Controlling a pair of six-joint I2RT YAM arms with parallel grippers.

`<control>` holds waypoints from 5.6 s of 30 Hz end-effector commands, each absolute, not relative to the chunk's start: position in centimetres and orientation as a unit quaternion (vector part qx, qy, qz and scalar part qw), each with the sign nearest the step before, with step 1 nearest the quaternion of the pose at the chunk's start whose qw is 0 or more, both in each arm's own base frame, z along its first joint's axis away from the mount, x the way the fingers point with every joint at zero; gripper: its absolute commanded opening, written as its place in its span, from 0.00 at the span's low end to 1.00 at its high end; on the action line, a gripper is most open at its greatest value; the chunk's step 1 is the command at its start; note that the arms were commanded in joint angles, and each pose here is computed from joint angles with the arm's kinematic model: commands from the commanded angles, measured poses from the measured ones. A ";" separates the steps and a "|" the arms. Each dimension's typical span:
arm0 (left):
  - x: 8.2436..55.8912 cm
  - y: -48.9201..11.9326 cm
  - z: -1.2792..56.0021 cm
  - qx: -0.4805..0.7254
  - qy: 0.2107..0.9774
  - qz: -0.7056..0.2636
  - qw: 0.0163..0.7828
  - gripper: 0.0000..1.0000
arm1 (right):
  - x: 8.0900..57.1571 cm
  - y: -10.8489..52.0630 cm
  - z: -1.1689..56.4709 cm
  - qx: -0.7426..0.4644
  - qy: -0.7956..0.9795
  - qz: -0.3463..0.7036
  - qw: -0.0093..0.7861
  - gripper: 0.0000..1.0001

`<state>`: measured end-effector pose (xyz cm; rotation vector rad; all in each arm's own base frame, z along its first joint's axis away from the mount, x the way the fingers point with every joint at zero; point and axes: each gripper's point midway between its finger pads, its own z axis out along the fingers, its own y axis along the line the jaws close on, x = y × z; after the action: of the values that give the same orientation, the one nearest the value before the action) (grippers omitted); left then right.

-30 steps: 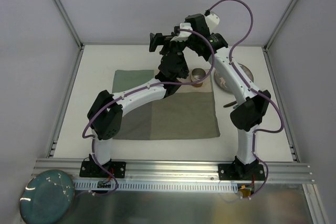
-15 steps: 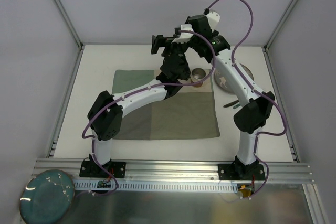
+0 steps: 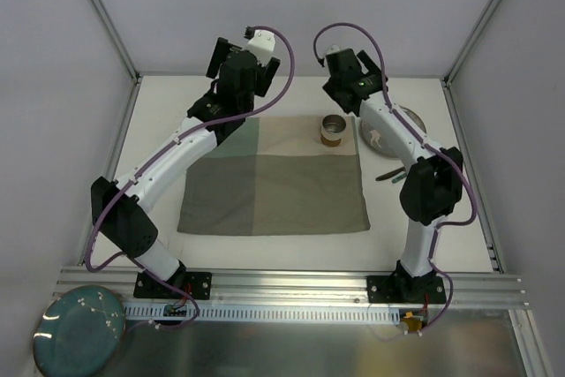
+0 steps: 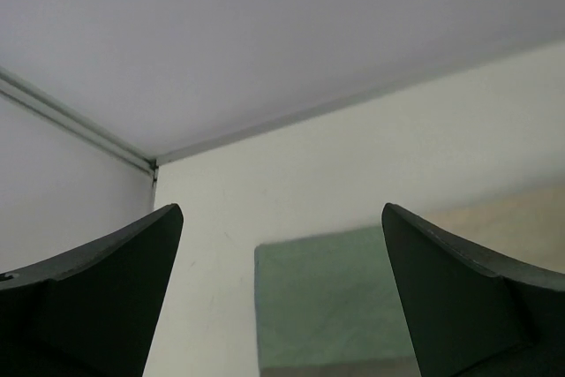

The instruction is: Set the dinner table for one person

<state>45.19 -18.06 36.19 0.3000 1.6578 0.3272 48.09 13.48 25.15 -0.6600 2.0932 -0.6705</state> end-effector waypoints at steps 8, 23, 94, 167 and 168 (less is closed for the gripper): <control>40.3 -12.2 28.4 0.254 0.794 0.266 0.484 0.99 | 49.5 -2.2 31.4 -0.263 0.681 -0.586 0.352 0.97; 41.9 -6.0 34.0 0.191 0.803 0.224 0.518 0.99 | 41.8 -12.9 47.2 0.019 0.601 -0.637 0.482 0.97; 33.9 -8.2 23.0 0.148 0.864 -0.105 0.470 0.99 | 47.4 -11.9 8.4 0.195 0.867 0.225 0.399 0.90; 35.8 -9.2 21.8 0.166 0.870 -0.151 0.438 0.99 | 43.7 -6.3 4.0 0.332 0.826 0.304 0.340 0.88; 35.8 -9.3 21.7 0.165 0.871 -0.152 0.437 0.99 | 43.8 -6.2 4.0 0.333 0.826 0.303 0.340 0.88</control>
<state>34.91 -9.32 20.32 0.4026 2.2156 -0.3697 43.32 -6.81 4.90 0.8480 2.1278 0.7908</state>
